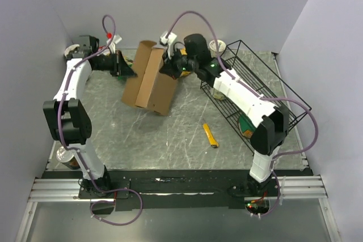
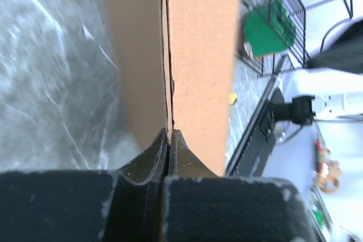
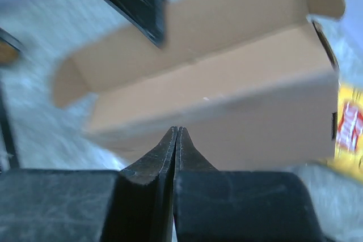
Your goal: Unpack the express box
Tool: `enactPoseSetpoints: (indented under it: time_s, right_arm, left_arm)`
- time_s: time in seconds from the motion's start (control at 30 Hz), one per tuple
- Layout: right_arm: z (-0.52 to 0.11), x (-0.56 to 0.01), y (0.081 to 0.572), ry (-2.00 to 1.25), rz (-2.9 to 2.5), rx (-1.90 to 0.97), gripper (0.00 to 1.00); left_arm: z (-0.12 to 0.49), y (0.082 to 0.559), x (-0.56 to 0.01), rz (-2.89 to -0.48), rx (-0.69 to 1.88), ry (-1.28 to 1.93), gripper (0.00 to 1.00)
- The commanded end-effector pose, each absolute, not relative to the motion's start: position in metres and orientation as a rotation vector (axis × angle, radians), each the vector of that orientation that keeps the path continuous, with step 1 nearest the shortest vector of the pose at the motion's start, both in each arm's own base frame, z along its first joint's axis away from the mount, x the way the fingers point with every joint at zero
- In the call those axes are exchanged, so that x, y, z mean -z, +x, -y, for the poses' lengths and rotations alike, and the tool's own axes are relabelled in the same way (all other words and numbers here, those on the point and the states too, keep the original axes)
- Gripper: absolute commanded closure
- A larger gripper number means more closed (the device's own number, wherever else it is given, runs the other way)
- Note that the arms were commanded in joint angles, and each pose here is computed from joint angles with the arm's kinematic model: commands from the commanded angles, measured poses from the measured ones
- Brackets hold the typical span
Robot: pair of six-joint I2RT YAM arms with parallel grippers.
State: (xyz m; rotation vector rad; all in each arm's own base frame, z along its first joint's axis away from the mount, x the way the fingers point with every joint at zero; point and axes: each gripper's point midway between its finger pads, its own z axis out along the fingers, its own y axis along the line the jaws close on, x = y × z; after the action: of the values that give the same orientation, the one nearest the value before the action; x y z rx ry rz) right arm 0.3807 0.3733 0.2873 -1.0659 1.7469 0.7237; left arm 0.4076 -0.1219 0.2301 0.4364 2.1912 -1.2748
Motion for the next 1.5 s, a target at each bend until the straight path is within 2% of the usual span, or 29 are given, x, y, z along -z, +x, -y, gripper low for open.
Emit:
enactPoseSetpoints:
  time_s: [0.0,0.23,0.53,0.8,1.03,1.13,1.17,1.23,1.33,1.47]
  right_arm:
    - [-0.385,-0.353,0.353,-1.038,-1.615,-0.878,1.00]
    - [-0.396,-0.333,0.349,-1.065,-1.646,-0.886,0.99]
    - [-0.399,-0.261,0.372,-1.032,-1.821,-0.815,1.00]
    - [-0.392,-0.182,0.368,-1.099,-1.962,-0.713,1.00]
    - [-0.378,-0.138,0.371,-1.124,-2.037,-0.606,1.00]
    - [-0.376,-0.125,0.375,-1.128,-2.060,-0.575,1.00]
    - [-0.374,-0.118,0.377,-1.132,-2.073,-0.561,1.00]
    - [-0.367,-0.105,0.379,-1.139,-2.098,-0.510,1.00]
    - [-0.358,-0.096,0.377,-1.165,-2.107,-0.476,1.00]
    - [-0.352,-0.115,0.375,-1.154,-2.078,-0.489,1.00]
  left_arm:
    - [0.117,0.412,-0.283,-2.118,1.165,0.424,0.99]
    - [0.117,0.400,-0.278,-2.173,1.105,0.387,0.99]
    - [0.158,0.363,-0.254,-2.245,1.258,0.387,0.99]
    - [0.168,0.361,-0.258,-2.227,1.342,0.400,0.99]
    - [0.179,0.354,-0.281,-2.133,1.558,0.404,0.99]
    - [0.179,0.344,-0.293,-2.091,1.768,0.359,0.99]
    - [0.178,0.339,-0.309,-1.985,1.868,0.449,0.99]
    - [0.176,0.331,-0.313,-2.008,2.021,0.400,0.99]
    - [0.175,0.331,-0.320,-1.920,1.987,0.529,0.99]
    - [0.146,0.350,-0.313,-1.944,1.938,0.381,0.99]
